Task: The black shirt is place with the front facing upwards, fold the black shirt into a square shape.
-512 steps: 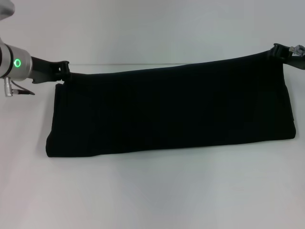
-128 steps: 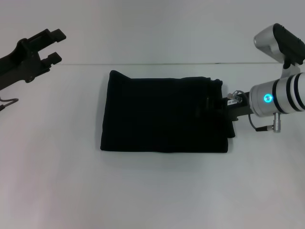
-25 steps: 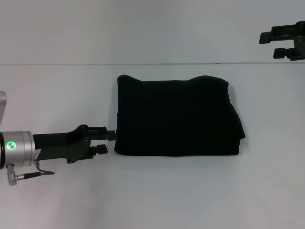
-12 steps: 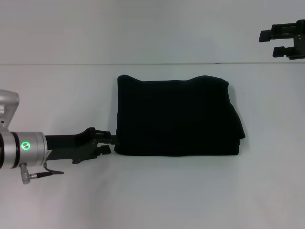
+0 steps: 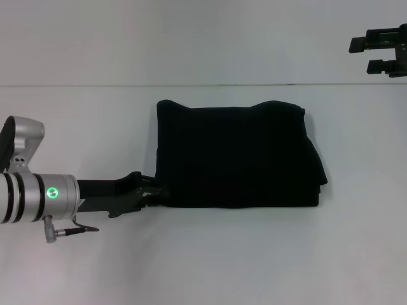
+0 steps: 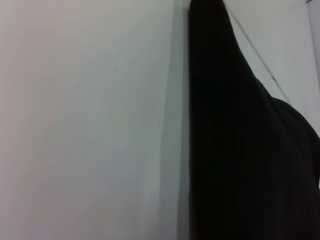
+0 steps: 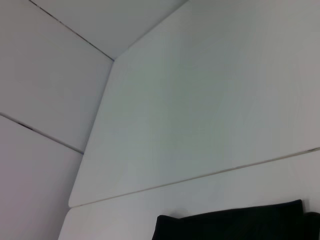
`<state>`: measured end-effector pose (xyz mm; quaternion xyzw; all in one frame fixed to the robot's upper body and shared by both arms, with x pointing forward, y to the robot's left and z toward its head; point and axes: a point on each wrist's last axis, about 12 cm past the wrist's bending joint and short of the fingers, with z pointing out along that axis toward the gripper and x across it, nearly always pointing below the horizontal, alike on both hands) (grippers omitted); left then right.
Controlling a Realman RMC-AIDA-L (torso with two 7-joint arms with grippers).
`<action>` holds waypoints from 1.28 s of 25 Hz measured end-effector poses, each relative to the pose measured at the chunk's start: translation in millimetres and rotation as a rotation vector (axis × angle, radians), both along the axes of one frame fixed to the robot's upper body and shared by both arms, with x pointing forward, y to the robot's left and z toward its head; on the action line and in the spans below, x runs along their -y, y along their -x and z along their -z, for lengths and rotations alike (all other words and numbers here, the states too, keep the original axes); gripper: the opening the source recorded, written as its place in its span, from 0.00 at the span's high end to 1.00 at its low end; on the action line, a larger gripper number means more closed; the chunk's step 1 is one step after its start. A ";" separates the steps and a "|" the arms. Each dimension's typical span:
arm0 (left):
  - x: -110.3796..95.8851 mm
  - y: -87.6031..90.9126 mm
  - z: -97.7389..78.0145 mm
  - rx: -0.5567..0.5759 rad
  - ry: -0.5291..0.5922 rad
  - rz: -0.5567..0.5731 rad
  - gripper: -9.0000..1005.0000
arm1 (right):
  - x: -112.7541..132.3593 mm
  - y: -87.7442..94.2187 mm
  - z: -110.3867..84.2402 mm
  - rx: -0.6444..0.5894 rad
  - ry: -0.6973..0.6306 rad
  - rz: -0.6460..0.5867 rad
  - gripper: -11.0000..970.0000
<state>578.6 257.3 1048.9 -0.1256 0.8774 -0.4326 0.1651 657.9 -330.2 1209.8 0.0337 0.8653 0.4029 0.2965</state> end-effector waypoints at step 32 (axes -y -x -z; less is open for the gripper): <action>-36.4 41.6 5.1 0.013 0.077 0.013 0.90 | 0.6 2.4 10.9 -0.024 -0.011 0.017 0.18</action>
